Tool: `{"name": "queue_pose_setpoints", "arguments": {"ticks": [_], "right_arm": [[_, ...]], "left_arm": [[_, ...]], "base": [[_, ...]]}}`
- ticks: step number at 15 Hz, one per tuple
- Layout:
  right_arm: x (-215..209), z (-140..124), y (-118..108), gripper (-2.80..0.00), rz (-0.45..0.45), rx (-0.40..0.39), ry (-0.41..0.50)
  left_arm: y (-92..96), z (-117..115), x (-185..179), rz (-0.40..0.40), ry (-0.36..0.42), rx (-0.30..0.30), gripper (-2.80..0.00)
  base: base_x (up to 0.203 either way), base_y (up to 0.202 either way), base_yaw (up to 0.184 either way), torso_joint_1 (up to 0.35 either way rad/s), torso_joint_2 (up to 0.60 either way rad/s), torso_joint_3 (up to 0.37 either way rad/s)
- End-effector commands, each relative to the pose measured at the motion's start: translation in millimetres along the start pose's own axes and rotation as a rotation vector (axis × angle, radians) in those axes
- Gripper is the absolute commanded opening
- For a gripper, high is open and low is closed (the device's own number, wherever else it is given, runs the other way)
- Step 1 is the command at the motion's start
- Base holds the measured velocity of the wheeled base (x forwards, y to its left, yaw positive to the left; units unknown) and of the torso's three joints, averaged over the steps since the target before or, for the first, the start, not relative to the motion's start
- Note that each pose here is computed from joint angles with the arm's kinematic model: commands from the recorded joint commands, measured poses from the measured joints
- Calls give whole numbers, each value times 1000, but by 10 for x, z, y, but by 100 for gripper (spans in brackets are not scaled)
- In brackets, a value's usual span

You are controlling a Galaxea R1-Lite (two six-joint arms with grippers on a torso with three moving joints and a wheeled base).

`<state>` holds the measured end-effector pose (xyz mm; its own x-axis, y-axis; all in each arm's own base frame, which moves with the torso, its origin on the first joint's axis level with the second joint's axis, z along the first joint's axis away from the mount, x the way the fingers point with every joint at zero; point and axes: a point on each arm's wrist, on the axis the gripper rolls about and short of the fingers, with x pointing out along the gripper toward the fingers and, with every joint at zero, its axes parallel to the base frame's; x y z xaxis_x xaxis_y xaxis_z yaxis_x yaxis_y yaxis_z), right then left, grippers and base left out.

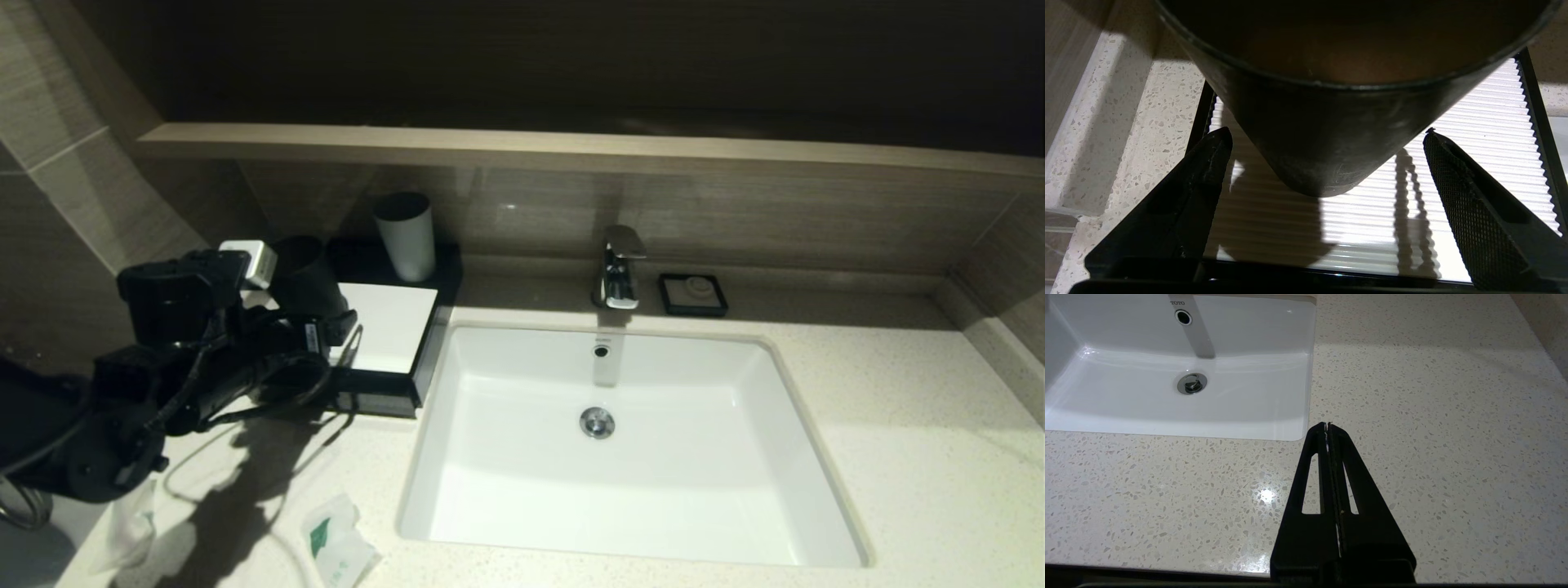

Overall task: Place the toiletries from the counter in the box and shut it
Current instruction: Pick up the cup

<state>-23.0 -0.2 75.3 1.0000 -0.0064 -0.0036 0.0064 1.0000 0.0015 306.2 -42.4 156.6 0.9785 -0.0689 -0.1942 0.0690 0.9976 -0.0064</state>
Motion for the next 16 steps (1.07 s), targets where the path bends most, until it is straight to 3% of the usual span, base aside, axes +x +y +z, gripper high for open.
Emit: {"name": "queue_pose_setpoints", "arguments": {"ticks": [1,14,15,16], "right_arm": [[1,-1,0,-280,1,0,1],[1,-1,0,-280,0,0,1],[1,-1,0,-280,0,0,1],[1,-1,0,-280,0,0,1]], "left_arm": [[-2,2,36,1,-5,-1,0],[-6,10,109,1,-23,-4,0],[-7,10,109,1,-23,-4,-280],[-4,18,108,2,-25,-4,-280]], "base": [[0,0,0,0,0,0],[0,0,0,0,0,0],[0,0,0,0,0,0],[0,0,0,0,0,0]]}}
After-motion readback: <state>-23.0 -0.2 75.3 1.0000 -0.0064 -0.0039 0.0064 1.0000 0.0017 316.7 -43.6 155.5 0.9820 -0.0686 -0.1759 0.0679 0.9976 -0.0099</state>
